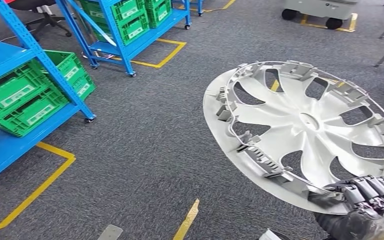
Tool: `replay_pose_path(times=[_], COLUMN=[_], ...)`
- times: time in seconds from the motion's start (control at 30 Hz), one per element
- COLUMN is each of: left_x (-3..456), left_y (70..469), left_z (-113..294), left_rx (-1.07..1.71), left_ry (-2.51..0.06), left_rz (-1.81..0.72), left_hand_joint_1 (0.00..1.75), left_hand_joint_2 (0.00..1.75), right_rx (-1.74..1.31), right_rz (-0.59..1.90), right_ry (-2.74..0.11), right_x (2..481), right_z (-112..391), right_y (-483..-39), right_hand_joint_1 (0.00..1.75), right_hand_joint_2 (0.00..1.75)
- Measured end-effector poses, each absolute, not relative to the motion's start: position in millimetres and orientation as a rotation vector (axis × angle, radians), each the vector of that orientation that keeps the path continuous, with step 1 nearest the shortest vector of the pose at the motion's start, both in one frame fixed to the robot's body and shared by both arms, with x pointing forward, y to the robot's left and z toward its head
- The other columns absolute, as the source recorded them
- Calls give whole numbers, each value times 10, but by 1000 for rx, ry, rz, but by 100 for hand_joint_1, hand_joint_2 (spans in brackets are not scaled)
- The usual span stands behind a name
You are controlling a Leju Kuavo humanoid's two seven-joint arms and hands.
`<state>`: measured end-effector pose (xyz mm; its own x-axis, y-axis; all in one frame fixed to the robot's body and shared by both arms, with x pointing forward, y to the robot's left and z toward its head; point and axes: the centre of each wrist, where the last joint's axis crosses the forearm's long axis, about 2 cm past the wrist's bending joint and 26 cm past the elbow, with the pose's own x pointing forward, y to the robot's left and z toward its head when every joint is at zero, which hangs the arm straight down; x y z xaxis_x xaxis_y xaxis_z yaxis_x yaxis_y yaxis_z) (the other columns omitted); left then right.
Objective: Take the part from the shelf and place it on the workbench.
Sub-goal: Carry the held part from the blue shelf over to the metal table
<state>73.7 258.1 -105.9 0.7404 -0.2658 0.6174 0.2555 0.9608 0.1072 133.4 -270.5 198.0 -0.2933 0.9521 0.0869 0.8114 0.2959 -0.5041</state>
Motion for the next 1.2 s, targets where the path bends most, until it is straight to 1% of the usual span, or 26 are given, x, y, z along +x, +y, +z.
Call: replay_pose_path(times=[0.17, 0.23, 0.43, 0.73, 0.93, 1.2], left_x=[754, 763, 671, 699, 629, 644], left_y=[2598, 2587, 2588, 2631, 2652, 2709], left_z=[-1057, -1055, -1070, -1068, -1080, -1080], left_rx=[20, 25, 37, 42, 45, 57], left_ry=[-682, -685, -673, -685, -672, -672], left_rz=[-287, -282, -268, -265, -262, -260], left_hand_joint_1=[0, 0, 0, 0, 0, 0], left_hand_joint_2=[175, 175, 175, 175, 175, 175], right_rx=[-1586, -1611, -1750, -1804, -1822, -1836], right_rz=[522, 507, 394, 384, 391, 396], right_ry=[-2194, -2147, -1979, -1967, -1934, -1903], right_x=[1330, 1310, 1118, 874, 818, 766], right_z=[1978, 1996, 2110, 2110, 2098, 2100], right_y=[-2708, -2734, -3014, -3250, -3299, -3325], right_hand_joint_1=[175, 175, 175, 175, 175, 175], right_hand_joint_2=[175, 175, 175, 175, 175, 175])
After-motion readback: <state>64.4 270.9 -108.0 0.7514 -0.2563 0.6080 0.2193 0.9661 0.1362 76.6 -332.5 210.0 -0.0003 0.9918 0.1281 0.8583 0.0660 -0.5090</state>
